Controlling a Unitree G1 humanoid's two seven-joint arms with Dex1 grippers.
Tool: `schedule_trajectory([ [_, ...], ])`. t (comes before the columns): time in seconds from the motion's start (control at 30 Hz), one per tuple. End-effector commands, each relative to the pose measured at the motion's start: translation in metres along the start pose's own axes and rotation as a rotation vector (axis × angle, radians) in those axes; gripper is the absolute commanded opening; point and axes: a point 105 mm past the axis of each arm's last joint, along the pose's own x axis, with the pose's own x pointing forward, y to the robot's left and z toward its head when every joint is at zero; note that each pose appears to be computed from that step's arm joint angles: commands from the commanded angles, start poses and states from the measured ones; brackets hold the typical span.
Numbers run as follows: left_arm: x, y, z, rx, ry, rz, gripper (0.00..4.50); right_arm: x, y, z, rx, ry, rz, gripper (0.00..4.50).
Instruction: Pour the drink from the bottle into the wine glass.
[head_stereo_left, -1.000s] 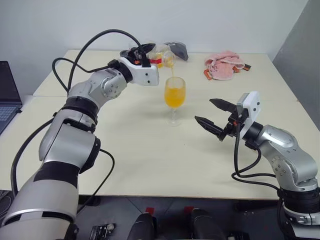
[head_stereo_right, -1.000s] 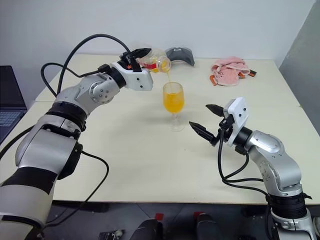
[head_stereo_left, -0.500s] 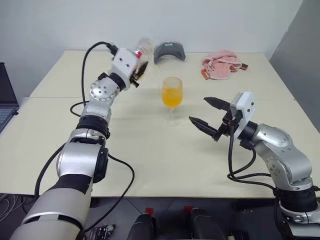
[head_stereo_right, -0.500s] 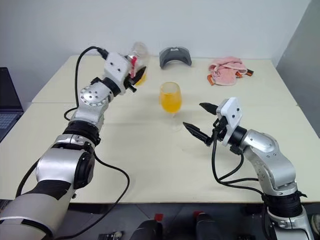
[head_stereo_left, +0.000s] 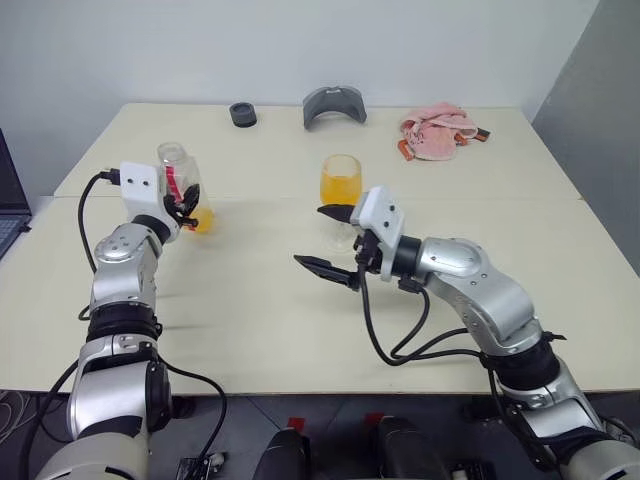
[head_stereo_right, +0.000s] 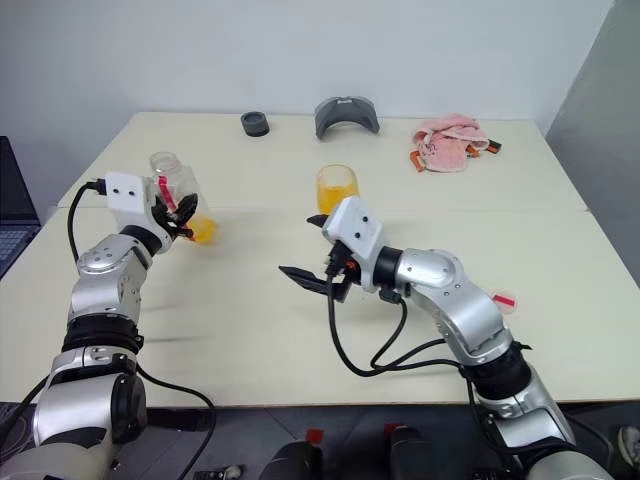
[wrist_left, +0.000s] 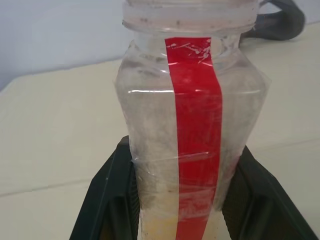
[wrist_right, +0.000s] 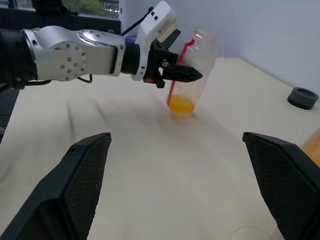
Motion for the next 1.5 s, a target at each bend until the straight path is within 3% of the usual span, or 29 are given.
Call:
schedule_trajectory([
  [0.03,-0.007,0.013,0.016,-0.006,-0.061,0.033,1.71,0.008,-0.001,0.010,-0.040,-0.028,0.004,4.50],
  [0.53,-0.021,0.020,-0.020,-0.086,-0.046,0.053,1.71,0.011,0.002,0.010,-0.037,-0.037,0.020,4.50],
  [0.57,-0.022,0.020,-0.020,-0.094,-0.049,0.053,2.44,0.011,0.002,0.010,-0.036,-0.037,0.020,4.50],
  [0.8,-0.024,0.017,-0.019,-0.082,-0.061,0.036,4.48,0.010,0.002,0.010,-0.029,-0.040,0.019,4.50],
  [1.5,-0.038,0.005,-0.025,-0.032,-0.087,0.033,4.48,-0.004,0.000,-0.008,0.001,-0.007,0.011,4.50],
])
